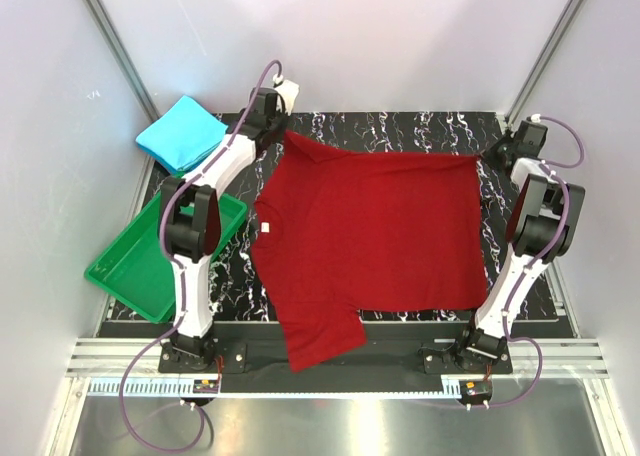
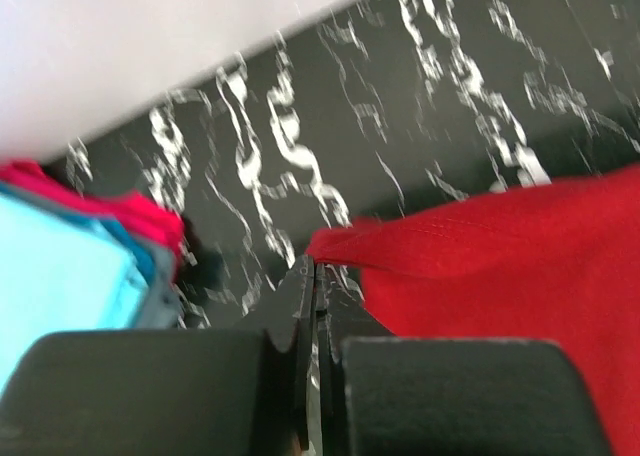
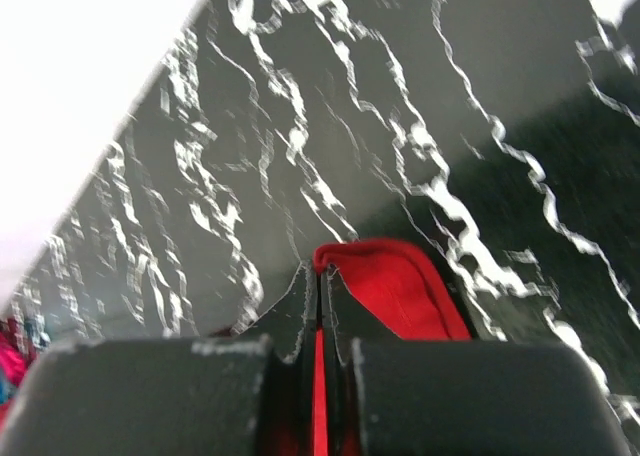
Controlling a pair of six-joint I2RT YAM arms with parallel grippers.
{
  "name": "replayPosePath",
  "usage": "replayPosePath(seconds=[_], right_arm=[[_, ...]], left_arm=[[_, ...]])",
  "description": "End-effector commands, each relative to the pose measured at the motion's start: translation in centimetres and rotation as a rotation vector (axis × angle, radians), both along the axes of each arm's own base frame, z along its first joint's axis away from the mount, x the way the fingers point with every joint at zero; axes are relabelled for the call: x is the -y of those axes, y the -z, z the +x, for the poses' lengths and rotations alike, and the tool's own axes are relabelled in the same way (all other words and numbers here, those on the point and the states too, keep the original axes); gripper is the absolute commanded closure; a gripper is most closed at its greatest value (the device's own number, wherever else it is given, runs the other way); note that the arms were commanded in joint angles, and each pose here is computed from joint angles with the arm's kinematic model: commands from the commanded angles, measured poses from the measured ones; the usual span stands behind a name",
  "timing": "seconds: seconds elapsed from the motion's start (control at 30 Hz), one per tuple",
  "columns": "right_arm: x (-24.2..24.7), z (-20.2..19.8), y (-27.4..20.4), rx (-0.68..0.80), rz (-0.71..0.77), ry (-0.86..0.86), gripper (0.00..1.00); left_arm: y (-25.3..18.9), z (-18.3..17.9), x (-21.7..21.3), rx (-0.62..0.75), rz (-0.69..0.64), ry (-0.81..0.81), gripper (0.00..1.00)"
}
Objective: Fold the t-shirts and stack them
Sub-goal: Flatten the tshirt out, then fold the tshirt
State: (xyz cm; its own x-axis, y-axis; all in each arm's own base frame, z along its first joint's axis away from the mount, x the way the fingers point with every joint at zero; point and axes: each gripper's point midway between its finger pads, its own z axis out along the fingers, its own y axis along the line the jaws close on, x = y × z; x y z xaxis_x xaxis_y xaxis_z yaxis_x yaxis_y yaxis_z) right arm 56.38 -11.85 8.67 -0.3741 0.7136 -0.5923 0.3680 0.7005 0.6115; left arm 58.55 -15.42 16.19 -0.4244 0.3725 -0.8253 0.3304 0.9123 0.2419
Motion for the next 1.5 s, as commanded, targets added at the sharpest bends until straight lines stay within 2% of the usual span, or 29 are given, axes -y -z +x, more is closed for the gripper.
replayPosePath(seconds=[0.0, 0.13, 0.3, 0.6, 0.87, 1.03, 1.17, 1.3, 1.47], right_arm=[[0.6, -1.5, -2.7, -0.003, -0.075, 0.004, 1.00], [1.2, -3.0, -2.9, -0.034, -0.113, 0.045, 1.00], [1.0, -4.5, -3.9, -0.051, -0.112, 0.067, 1.00], [0.3, -7.7, -0.1, -0.153, -0.092, 0.081, 1.00], [-0.1, -8.6, 2.1, -0.201, -0.069, 0.075, 1.00], [-0.1, -9.0, 2.1, -0.206, -0.070, 0.087, 0.99], [0.0, -9.2, 2.0, -0.208, -0.074, 0.102, 1.00], [0.3, -9.5, 0.8, -0.195, -0.094, 0.120, 1.00], [0.5, -10.2, -0.3, -0.193, -0.110, 0.129, 1.00]], left_arm=[[-4.7, -2.3, 0.3, 0.032, -0.082, -0.013, 1.00], [-6.1, -4.6, -0.4, 0.020, -0.097, -0.032, 1.00], [-5.6, -7.3, -0.9, -0.028, -0.121, -0.044, 1.00], [-1.9, -12.4, -0.8, -0.179, -0.210, -0.088, 1.00], [4.6, -15.3, 0.1, -0.331, -0.167, -0.067, 1.00], [5.7, -16.1, 0.4, -0.357, -0.159, -0.068, 1.00], [5.4, -16.1, 0.0, -0.343, -0.147, -0.096, 1.00], [3.2, -16.0, -0.9, -0.290, -0.132, -0.134, 1.00], [2.2, -16.8, -0.9, -0.309, -0.145, -0.135, 1.00]])
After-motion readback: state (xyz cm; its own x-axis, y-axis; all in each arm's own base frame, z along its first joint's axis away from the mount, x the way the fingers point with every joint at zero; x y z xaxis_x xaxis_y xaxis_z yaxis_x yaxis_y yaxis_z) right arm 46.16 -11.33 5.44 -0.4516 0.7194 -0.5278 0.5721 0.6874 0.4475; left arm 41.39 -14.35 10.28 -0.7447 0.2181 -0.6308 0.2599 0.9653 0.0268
